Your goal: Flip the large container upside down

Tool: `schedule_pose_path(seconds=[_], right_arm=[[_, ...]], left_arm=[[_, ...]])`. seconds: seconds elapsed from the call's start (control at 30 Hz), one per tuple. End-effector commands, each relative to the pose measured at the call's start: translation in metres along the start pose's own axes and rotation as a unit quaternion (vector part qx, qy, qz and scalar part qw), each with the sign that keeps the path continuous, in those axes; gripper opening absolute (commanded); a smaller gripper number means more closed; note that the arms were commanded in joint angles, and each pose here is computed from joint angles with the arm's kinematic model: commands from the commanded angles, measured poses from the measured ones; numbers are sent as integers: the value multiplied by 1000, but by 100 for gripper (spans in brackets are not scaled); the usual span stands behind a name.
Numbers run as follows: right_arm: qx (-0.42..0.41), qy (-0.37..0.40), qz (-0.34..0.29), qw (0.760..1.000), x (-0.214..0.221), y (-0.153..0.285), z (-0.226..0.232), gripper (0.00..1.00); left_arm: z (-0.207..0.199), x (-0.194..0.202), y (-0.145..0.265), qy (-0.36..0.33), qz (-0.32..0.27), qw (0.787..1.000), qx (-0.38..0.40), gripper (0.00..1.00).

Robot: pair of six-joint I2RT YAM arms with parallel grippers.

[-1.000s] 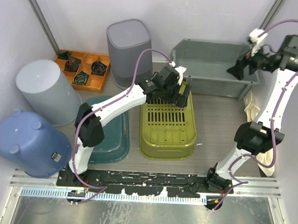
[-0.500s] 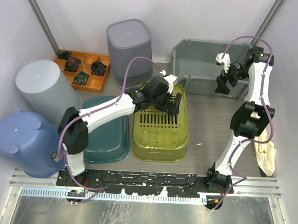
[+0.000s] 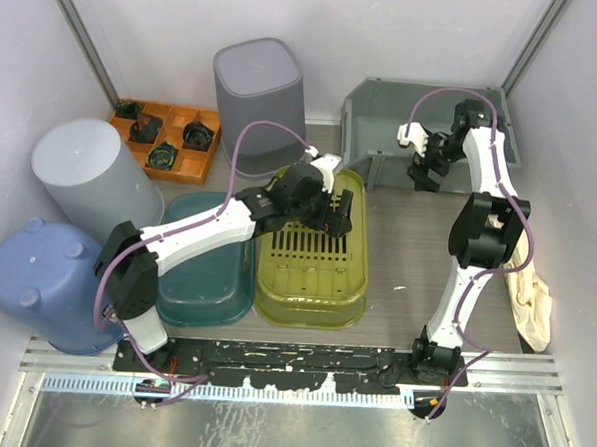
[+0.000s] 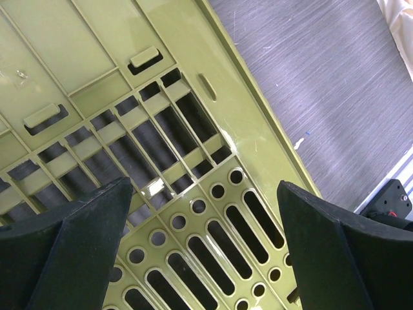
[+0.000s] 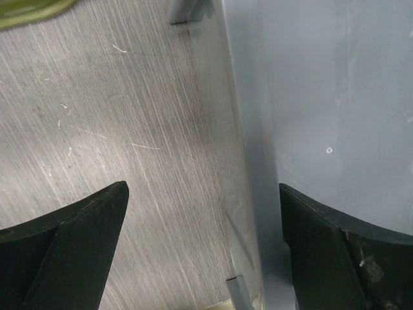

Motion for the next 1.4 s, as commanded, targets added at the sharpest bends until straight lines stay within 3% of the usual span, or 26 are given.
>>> schedule_pose_path(seconds=[0.0, 0.17, 0.3, 0.4, 0.47, 0.6, 0.67, 0.77, 0.9, 1.0, 1.1, 1.23, 1.27, 1.37], right_arm=[[17, 31, 21, 999, 8, -12, -8, 98], [-20, 15, 31, 999, 23, -34, 3, 80], [-49, 11, 19, 999, 21, -45, 28, 47], [-63, 14, 9, 998, 17, -46, 48, 31], [-72, 11, 7, 997, 13, -47, 58, 5], [-63, -29, -10, 998, 1, -38, 64, 1], [-12, -72, -27, 997, -17, -19, 49, 1], [58, -144, -113, 981, -57, 34, 23, 1], [105, -261, -250, 926, -105, 103, -6, 1], [56, -332, -343, 877, -135, 135, -10, 1], [5, -394, -395, 830, -144, 149, -9, 1], [-68, -475, -459, 748, -146, 158, -7, 1], [-86, -506, -476, 714, -145, 159, -4, 1], [-136, -507, -536, 661, -153, 173, 1, 1]], left_arm=[[48, 82, 14, 44, 155, 981, -112, 99], [52, 93, 27, 62, 160, 978, -122, 99], [56, 99, 43, 64, 164, 975, -135, 99], [60, 102, 54, 62, 164, 974, -146, 99], [62, 102, 58, 59, 163, 973, -155, 99], [65, 103, 65, 54, 165, 971, -166, 98], [67, 104, 69, 54, 163, 970, -171, 98], [72, 107, 74, 52, 156, 970, -178, 98], [75, 108, 73, 51, 154, 969, -186, 98], [73, 106, 72, 50, 151, 970, -183, 98], [73, 101, 74, 42, 143, 971, -187, 98], [74, 92, 81, 36, 124, 973, -190, 98], [75, 90, 82, 36, 121, 974, -190, 98], [78, 89, 82, 38, 118, 973, -194, 98]])
Point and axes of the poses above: each gripper's point midway between its finger pads, its own y axis back along the fingers, its own z axis along the line the jaws close on, x = y × z, the point moved 6 cm from there along y, back along the fingers, and after that the axes turned 7 degrees about y, right-handed, at the moved point
